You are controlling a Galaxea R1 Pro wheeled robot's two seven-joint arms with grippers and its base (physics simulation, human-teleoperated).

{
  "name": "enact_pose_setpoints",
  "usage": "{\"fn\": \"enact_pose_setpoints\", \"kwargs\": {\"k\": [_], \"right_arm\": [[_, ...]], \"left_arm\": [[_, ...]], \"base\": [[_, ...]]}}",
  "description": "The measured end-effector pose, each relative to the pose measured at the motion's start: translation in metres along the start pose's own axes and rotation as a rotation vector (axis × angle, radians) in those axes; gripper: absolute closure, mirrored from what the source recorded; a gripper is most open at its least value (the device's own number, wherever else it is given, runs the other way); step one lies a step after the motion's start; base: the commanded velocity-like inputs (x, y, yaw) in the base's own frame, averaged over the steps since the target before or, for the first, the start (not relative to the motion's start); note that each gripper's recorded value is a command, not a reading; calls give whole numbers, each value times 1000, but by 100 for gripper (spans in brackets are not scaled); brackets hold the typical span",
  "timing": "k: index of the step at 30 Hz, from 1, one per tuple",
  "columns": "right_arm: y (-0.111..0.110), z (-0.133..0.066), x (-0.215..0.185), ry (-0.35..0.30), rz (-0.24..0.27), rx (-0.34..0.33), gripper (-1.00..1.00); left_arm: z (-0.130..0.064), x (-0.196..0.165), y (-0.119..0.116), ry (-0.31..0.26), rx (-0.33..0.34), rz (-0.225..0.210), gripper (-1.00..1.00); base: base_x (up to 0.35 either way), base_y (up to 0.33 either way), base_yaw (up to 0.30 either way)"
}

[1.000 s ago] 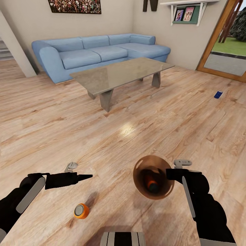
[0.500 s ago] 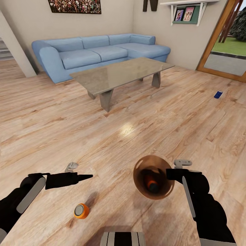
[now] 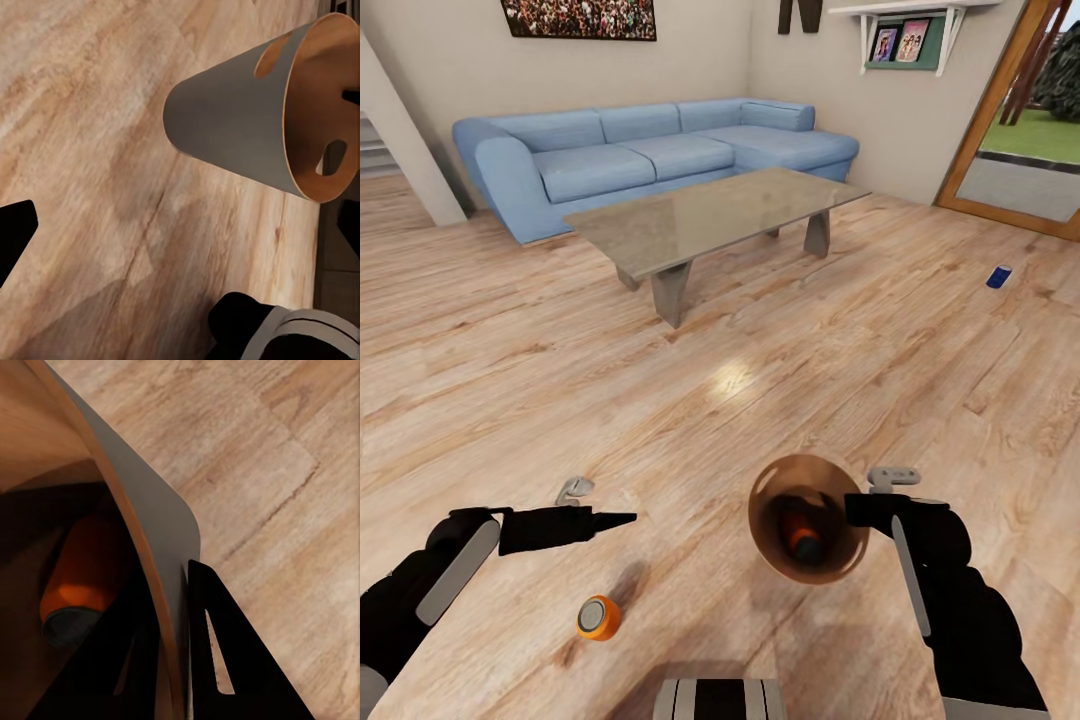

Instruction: Put the three can of soda from the living room inside the tash can in the kitchen.

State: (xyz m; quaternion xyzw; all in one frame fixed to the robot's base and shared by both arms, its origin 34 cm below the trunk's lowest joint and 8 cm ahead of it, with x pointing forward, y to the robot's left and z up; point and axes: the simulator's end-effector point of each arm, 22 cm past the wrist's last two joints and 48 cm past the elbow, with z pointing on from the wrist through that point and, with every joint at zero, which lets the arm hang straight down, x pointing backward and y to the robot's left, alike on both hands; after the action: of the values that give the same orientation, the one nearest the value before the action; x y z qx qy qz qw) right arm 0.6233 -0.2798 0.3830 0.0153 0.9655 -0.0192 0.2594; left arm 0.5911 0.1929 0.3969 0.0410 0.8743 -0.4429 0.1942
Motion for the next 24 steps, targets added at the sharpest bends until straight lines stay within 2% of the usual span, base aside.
{"fn": "enact_pose_setpoints", "kwargs": {"k": [8, 14, 24], "right_arm": [[4, 0, 0, 0, -3, -5, 100], [5, 0, 0, 0, -1, -8, 100], [6, 0, 1, 1, -3, -9, 100]], "left_arm": [[17, 12, 1, 41, -34, 41, -100], [34, 16, -16, 44, 2, 43, -100], [37, 16, -18, 40, 7, 41, -100]], "base": [[0, 0, 0], [0, 0, 0], [0, 0, 0]]}}
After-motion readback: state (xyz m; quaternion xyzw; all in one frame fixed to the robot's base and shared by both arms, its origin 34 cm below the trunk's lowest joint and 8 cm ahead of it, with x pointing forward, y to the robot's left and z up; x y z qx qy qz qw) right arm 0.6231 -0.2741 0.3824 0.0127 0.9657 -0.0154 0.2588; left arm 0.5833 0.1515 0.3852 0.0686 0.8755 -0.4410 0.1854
